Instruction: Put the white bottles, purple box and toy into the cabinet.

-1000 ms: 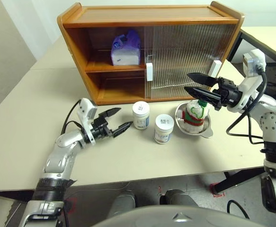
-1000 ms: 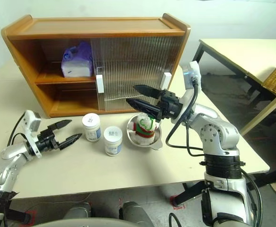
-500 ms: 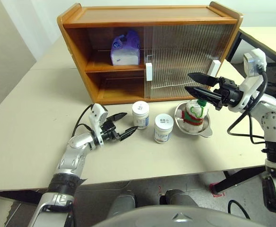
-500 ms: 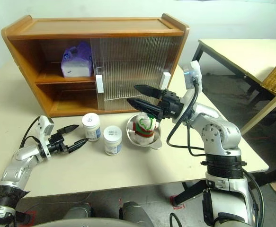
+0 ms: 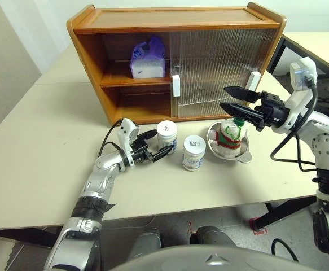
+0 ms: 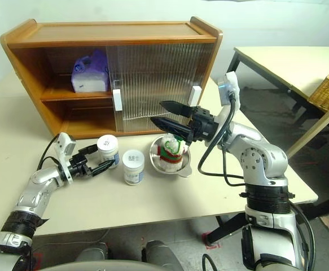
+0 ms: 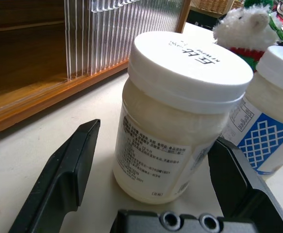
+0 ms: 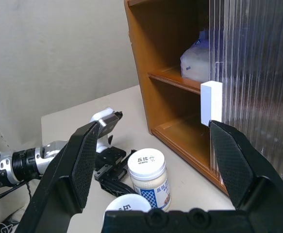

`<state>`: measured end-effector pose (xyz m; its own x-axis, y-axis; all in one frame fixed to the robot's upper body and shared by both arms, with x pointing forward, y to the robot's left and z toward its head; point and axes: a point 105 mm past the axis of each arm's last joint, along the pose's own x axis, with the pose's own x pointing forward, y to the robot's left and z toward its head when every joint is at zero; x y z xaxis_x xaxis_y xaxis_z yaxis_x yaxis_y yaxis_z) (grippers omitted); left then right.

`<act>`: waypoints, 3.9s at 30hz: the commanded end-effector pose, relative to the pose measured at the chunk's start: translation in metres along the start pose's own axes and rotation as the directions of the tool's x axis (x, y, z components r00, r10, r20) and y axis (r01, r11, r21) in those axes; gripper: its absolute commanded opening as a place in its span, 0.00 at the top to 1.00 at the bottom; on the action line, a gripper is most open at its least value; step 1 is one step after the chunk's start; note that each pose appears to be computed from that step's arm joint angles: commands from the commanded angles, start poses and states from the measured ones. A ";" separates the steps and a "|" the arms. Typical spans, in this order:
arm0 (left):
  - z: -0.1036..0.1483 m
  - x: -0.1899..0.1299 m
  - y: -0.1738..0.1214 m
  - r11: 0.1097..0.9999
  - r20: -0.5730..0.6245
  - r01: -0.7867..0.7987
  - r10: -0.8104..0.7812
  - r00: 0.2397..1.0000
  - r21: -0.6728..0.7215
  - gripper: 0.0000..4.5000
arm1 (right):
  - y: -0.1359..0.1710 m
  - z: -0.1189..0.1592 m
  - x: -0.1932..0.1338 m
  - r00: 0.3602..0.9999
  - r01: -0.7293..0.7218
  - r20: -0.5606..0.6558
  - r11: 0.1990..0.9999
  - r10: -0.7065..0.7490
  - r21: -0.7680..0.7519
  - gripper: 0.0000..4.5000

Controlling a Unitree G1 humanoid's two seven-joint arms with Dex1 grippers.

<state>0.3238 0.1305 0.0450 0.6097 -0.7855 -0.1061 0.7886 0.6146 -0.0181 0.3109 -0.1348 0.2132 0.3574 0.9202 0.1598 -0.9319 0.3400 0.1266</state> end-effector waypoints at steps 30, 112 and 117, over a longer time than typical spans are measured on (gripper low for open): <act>0.045 0.017 0.083 0.913 0.069 -0.401 0.405 0.912 -0.068 0.32 | 0.000 0.003 0.002 1.000 -0.009 0.003 1.000 0.009 -0.019 0.00; 0.018 0.022 0.117 0.622 -0.020 -0.777 0.779 0.627 -0.094 1.00 | 0.004 0.010 0.000 1.000 -0.004 -0.006 0.999 0.003 -0.042 0.00; 0.016 0.027 0.117 0.627 -0.037 -0.774 0.774 0.632 -0.088 1.00 | 0.004 0.011 0.000 1.000 -0.004 -0.007 0.999 0.004 -0.044 0.00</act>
<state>0.4307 0.1834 0.0524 0.9923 -0.0080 -0.1232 0.0040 0.9995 -0.0328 0.3092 -0.1358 0.2220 0.3562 0.9200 0.1634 -0.9340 0.3454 0.0912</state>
